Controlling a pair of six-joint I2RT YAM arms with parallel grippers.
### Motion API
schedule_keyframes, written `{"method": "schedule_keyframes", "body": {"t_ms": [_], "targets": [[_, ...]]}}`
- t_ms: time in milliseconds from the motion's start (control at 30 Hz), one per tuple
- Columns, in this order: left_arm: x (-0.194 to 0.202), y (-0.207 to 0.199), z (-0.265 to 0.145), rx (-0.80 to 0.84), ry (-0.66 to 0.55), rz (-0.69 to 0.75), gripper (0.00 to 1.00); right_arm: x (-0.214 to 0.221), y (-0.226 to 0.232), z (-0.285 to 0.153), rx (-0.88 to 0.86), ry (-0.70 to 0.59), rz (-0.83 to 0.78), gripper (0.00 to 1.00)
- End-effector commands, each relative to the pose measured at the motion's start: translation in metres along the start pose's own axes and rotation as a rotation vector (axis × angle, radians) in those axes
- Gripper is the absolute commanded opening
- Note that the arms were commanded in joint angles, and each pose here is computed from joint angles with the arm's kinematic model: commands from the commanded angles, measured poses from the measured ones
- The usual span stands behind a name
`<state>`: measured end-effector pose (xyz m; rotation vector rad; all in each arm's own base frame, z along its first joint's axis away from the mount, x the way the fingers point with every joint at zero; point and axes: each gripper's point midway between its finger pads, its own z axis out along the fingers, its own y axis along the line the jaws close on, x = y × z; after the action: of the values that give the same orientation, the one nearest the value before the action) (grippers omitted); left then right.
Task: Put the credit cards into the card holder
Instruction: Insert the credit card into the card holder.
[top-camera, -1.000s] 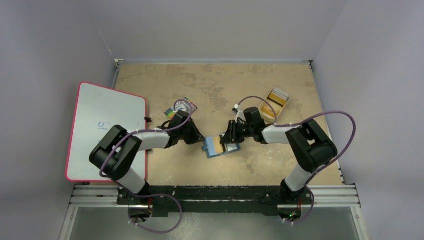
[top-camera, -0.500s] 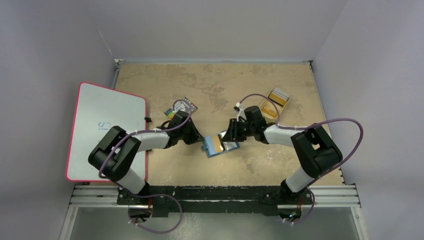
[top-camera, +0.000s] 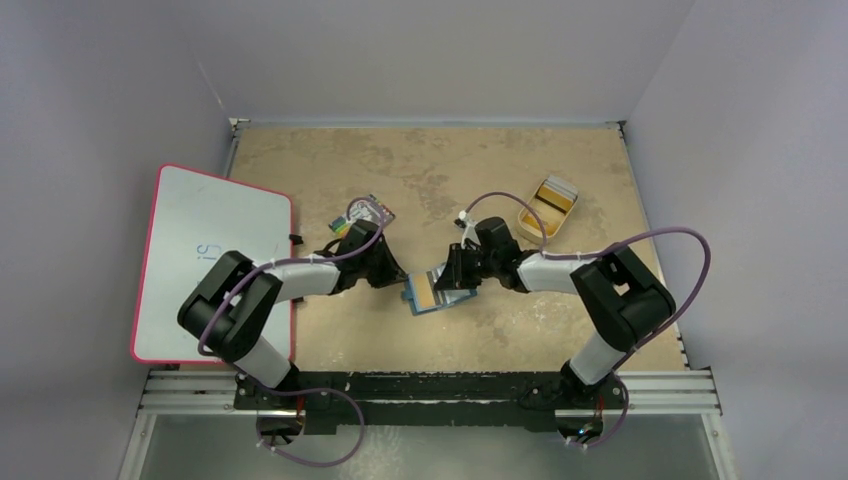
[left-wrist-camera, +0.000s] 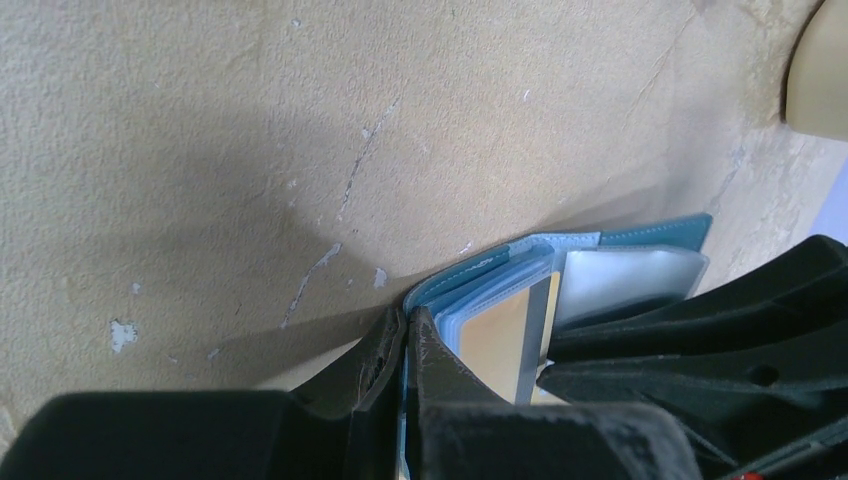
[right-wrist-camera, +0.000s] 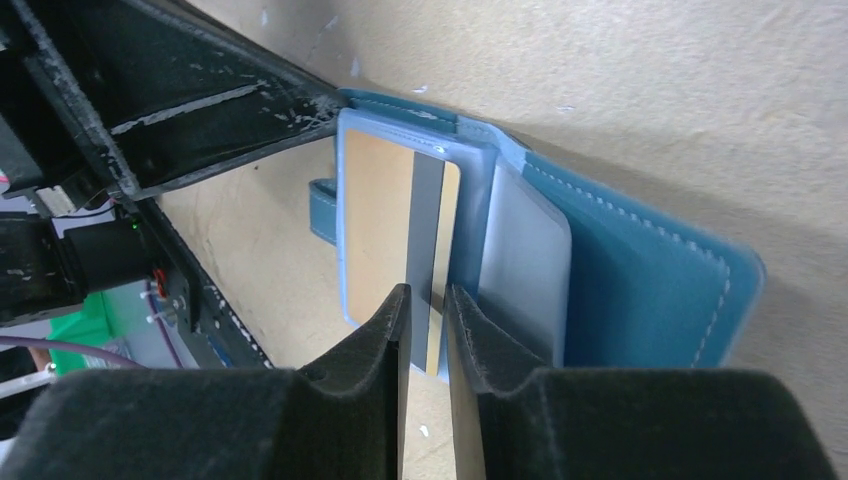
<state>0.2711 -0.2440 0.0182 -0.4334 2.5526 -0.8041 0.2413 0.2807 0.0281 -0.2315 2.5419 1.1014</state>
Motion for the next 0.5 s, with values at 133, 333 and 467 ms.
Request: {"method": "schedule_keyframes", "body": {"t_ms": [133, 333, 467], "targets": [[-0.013, 0.000, 0.004, -0.050, -0.025, 0.040, 0.00, -0.007, 0.027, 0.003, -0.083, -0.036, 0.004, 0.22], [-0.029, -0.008, -0.003, -0.086, -0.050, 0.090, 0.02, -0.002, 0.024, -0.006, -0.042, -0.008, -0.006, 0.29], [-0.041, -0.018, -0.013, -0.094, -0.077, 0.112, 0.10, -0.013, 0.027, -0.017, -0.022, -0.070, -0.046, 0.34]]}}
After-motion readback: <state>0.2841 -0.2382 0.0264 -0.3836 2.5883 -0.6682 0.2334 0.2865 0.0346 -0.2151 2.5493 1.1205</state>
